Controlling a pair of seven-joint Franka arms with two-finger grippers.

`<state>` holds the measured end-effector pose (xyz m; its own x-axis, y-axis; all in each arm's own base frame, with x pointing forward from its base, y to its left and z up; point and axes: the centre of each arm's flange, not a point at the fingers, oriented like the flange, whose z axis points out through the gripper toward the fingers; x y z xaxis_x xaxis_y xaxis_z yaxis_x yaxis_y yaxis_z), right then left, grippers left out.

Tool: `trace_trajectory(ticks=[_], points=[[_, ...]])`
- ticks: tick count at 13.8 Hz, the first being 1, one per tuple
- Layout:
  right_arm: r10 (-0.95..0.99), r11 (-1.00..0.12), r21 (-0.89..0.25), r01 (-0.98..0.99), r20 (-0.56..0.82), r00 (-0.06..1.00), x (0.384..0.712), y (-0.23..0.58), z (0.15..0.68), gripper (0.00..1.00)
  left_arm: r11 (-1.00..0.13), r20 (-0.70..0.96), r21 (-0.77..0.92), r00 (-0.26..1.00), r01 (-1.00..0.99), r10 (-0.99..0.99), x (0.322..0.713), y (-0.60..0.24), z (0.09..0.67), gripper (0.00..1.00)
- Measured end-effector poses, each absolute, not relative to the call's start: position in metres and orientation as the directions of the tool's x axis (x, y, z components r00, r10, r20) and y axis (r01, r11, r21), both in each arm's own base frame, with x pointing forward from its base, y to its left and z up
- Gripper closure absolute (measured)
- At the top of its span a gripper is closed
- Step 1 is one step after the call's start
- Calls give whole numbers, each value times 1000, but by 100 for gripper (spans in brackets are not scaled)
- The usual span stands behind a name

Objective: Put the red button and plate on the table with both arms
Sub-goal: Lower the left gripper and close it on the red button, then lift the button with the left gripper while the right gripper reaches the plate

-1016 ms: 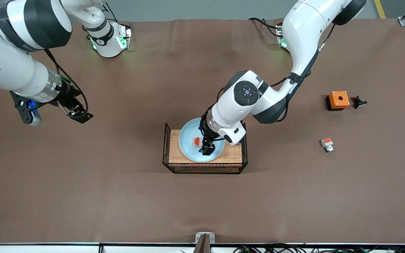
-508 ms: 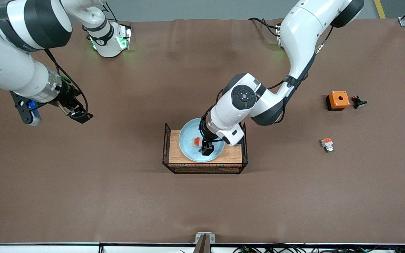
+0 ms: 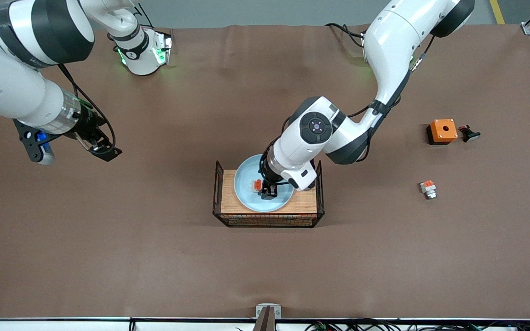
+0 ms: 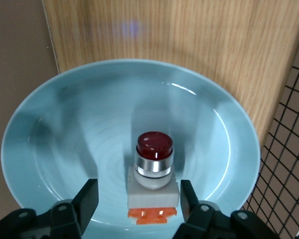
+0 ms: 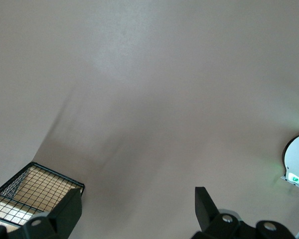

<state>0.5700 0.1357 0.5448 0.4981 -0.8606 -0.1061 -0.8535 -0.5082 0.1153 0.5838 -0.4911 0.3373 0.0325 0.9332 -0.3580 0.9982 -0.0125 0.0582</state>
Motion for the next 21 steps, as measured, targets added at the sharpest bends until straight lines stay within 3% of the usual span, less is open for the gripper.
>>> trace_trajectory(ticks=[2,4,5,7,16,21], points=[[-860,-509,115,-853,-106,499,570,136,545,0,-12,-356,56,32,998,934,584,-491,335,30],[-855,-518,115,-848,-106,508,568,142,545,0,-13,-355,54,31,998,934,584,-491,333,47],[-851,-524,116,-844,-106,514,567,149,545,0,-13,-355,54,31,998,934,584,-491,333,47],[-859,-511,120,-851,-101,502,562,166,545,0,-14,-357,57,34,998,934,585,-491,335,59],[-904,-424,29,-905,-64,422,520,313,540,0,-19,-357,96,52,995,933,596,-477,385,59],[-931,-364,-20,-931,-37,364,504,392,494,0,-146,-281,118,174,982,944,599,-427,467,59]])
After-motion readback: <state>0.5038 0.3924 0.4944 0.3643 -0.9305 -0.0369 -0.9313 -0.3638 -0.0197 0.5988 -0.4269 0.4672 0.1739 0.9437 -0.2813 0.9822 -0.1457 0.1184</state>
